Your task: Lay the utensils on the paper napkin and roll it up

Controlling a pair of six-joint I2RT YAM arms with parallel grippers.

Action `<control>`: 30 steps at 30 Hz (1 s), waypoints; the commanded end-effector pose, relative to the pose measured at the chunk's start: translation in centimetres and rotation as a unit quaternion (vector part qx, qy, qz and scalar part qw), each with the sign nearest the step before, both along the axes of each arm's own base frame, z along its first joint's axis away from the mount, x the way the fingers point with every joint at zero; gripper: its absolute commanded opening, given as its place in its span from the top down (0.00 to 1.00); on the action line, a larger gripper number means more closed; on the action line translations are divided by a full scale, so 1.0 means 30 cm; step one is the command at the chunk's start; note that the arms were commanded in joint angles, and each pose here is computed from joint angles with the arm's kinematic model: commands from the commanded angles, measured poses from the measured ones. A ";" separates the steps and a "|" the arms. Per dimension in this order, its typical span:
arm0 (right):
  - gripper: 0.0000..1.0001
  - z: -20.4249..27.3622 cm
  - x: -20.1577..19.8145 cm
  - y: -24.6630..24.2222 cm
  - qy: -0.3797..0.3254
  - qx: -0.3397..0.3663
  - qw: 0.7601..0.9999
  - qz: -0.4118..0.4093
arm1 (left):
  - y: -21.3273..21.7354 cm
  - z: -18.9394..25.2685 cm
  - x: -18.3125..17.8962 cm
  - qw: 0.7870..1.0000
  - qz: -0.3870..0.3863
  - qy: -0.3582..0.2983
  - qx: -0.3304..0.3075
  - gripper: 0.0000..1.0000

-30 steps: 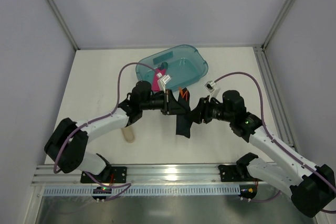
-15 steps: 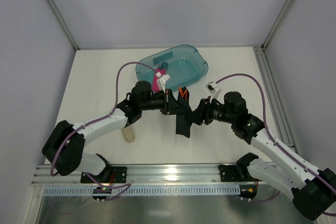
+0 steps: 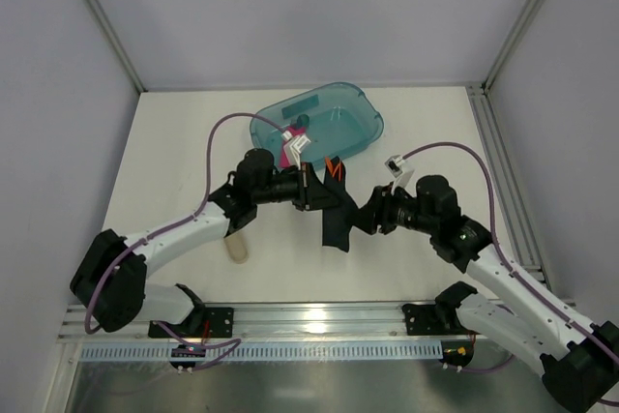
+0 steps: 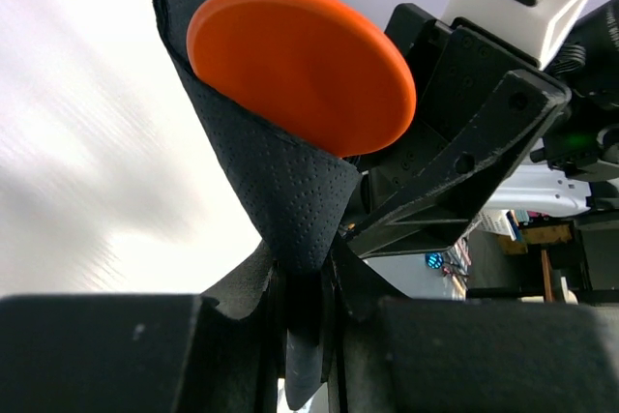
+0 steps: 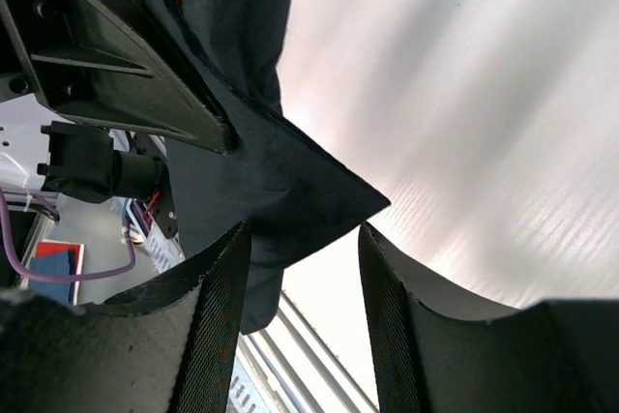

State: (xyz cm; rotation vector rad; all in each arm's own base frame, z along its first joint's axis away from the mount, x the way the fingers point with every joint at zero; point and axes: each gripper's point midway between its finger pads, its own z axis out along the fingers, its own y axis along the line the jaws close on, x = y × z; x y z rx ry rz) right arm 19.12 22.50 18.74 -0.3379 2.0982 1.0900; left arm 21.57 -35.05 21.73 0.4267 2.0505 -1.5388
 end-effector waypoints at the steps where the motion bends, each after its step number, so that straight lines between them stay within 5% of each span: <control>1: 0.49 0.055 -0.004 0.009 -0.016 0.033 0.999 -0.004 | 0.001 0.156 -0.006 0.998 -0.004 -0.057 -0.038 1.00; 11: 0.50 0.181 -0.056 0.044 -0.060 0.103 0.992 0.042 | 0.019 0.255 -0.041 0.995 -0.011 -0.070 -0.065 1.00; 23: 0.68 0.274 -0.145 0.052 -0.147 0.165 0.969 0.108 | 0.018 0.340 -0.085 0.992 -0.037 -0.066 -0.105 1.00; 30: 0.60 0.268 -0.155 0.069 -0.128 0.163 0.970 0.129 | 0.018 0.343 -0.079 0.992 -0.031 -0.067 -0.101 1.00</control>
